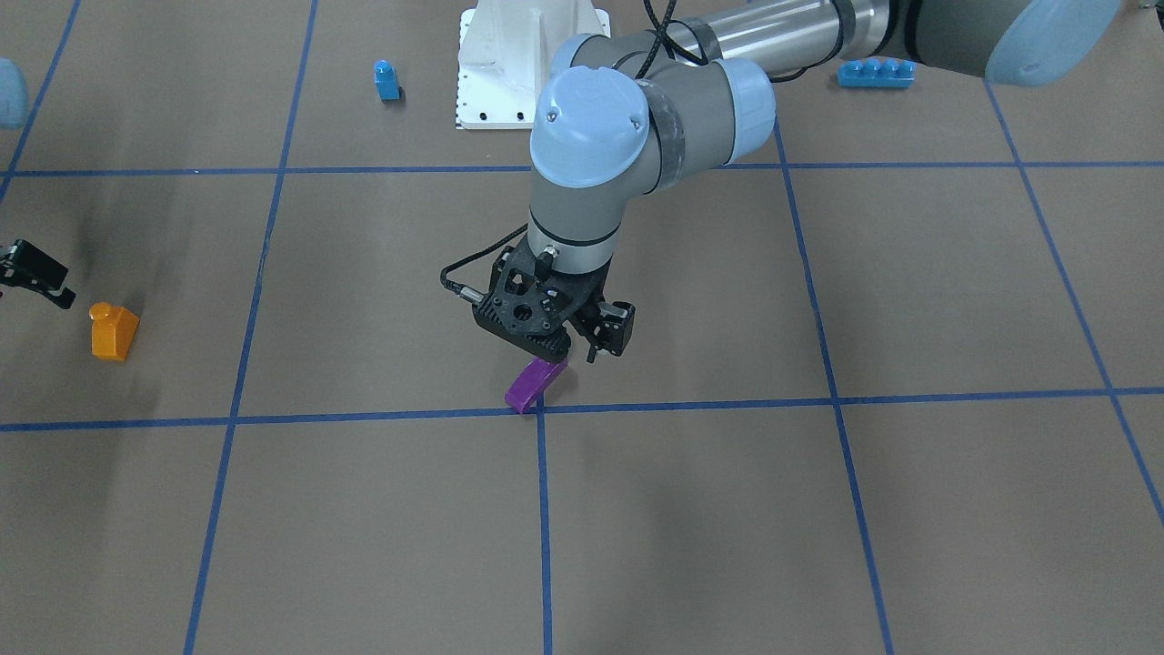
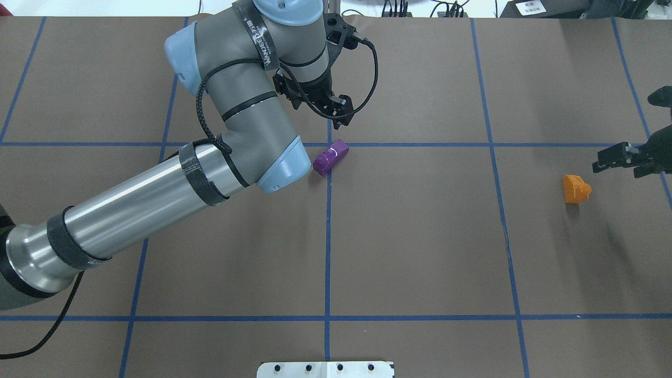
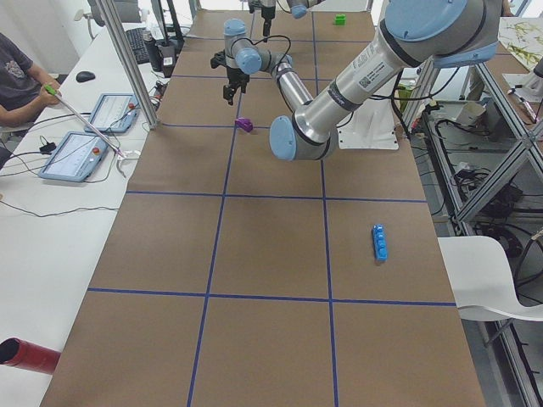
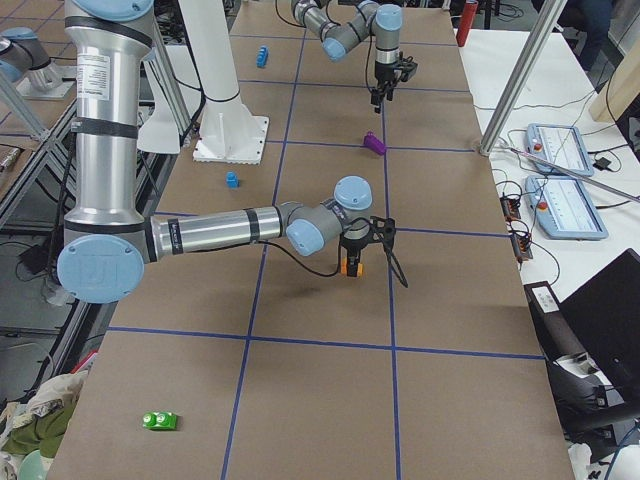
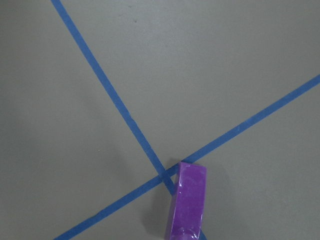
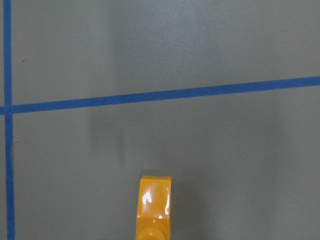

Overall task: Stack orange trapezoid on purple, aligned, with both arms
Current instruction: 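Release the purple block with the left gripper while the right gripper grasps the trapezoid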

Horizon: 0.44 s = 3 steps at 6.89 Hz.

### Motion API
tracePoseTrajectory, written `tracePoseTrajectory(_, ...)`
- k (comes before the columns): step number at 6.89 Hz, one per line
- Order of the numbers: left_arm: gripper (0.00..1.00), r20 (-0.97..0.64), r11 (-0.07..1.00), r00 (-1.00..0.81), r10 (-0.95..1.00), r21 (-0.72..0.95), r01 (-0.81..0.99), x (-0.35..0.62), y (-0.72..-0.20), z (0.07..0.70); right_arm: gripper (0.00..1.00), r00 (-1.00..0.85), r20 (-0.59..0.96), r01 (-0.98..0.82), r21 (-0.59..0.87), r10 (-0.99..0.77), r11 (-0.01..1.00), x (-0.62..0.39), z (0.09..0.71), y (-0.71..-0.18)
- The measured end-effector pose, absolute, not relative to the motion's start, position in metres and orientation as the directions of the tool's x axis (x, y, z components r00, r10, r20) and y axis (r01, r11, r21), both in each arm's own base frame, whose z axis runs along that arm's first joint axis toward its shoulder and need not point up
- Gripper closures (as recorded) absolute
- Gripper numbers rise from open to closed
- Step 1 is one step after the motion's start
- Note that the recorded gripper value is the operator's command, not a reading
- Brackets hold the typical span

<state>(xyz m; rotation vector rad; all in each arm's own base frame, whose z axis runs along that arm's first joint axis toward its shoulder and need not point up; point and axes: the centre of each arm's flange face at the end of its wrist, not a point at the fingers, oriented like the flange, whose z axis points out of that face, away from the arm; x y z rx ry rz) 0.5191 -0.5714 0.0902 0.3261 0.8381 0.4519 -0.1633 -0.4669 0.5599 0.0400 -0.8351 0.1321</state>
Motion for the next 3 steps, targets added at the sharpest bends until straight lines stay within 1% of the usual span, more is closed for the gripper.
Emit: tracePoseTrajectory(3,0.00,-0.637,0.857,0.583,0.505,0.452,-0.249,0.508,-0.565,0.095,0.00,0.684,0.722,-0.099,-0.045,0.101,0.994,-0.203,0.576,-0.477)
